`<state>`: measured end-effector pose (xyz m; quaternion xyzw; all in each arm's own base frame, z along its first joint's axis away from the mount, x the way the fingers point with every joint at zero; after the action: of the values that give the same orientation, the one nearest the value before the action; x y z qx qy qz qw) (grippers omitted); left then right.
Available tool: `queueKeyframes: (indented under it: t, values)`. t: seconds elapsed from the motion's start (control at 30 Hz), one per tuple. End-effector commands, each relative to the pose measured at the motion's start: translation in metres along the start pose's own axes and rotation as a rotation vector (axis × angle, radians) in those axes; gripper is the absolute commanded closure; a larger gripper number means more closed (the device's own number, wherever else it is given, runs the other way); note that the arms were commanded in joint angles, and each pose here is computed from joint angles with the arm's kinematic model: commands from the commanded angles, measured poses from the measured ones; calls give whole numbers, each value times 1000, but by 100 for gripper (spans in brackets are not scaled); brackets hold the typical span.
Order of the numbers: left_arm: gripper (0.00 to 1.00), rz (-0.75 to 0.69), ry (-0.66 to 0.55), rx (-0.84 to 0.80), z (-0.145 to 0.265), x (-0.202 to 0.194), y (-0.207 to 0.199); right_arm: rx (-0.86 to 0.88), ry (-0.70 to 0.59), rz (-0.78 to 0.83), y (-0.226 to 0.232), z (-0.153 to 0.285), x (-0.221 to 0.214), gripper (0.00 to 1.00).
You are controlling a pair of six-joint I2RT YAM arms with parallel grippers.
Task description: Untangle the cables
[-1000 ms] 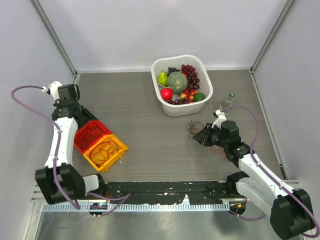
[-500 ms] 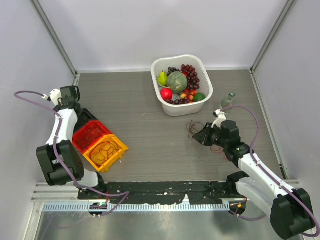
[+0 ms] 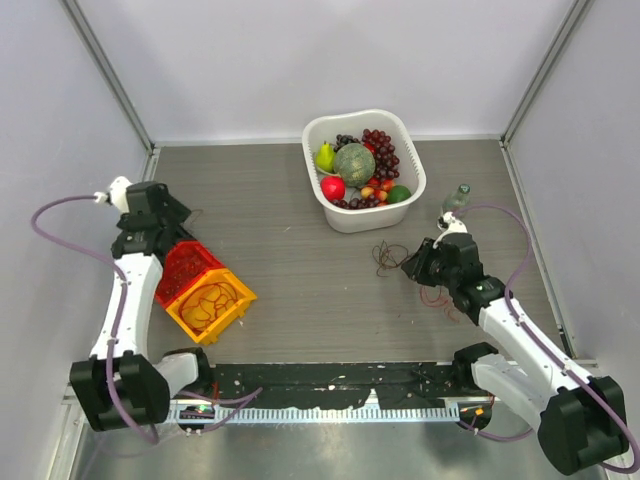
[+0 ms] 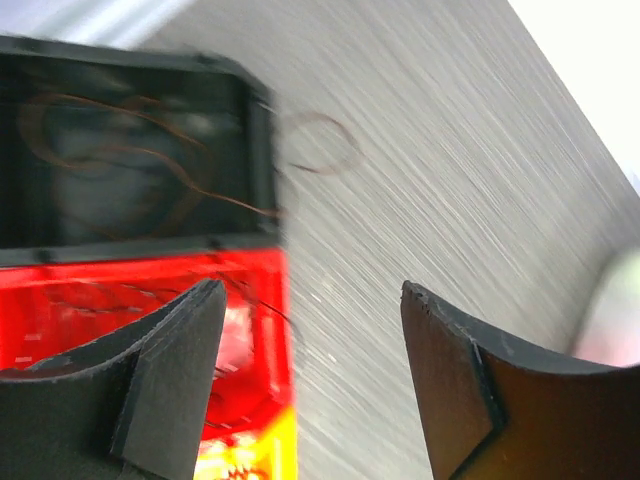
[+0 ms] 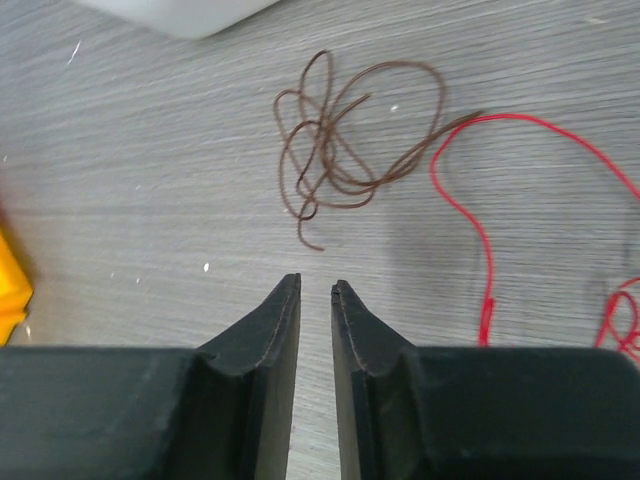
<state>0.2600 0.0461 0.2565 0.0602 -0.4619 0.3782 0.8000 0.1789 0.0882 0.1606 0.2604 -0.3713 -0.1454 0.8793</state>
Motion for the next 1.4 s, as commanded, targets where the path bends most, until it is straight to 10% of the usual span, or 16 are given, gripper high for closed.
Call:
queueKeyframes:
  t: [0.0, 0.23, 0.47, 0.87, 1.37]
  values:
    - [26, -175, 53, -385, 35, -33, -57, -84, -81, -21, 1, 3, 22, 73]
    - [25, -361, 67, -600, 66, -70, -76, -30, -76, -6, 8, 3, 27, 60]
    - [13, -536, 49, -296, 27, -43, -91, 15, -49, -9, 12, -4, 27, 56]
    - [36, -784, 204, 131, -121, -25, -105, 86, -36, 45, 11, 6, 19, 55]
    - [31, -874, 421, 145, -155, -60, -96, 118, -35, 68, 9, 8, 15, 56]
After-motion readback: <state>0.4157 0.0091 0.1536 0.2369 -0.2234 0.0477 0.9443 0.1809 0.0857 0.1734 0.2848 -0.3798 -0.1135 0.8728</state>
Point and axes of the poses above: each gripper's point midway between its finger pads, its own z axis back along the fingers, its own y axis along the line the jaws close on, x = y × z, the point moved 10 cm from there along z, back along the fingers, and after that the axes turned 8 degrees about -z, right-handed, at the moved point
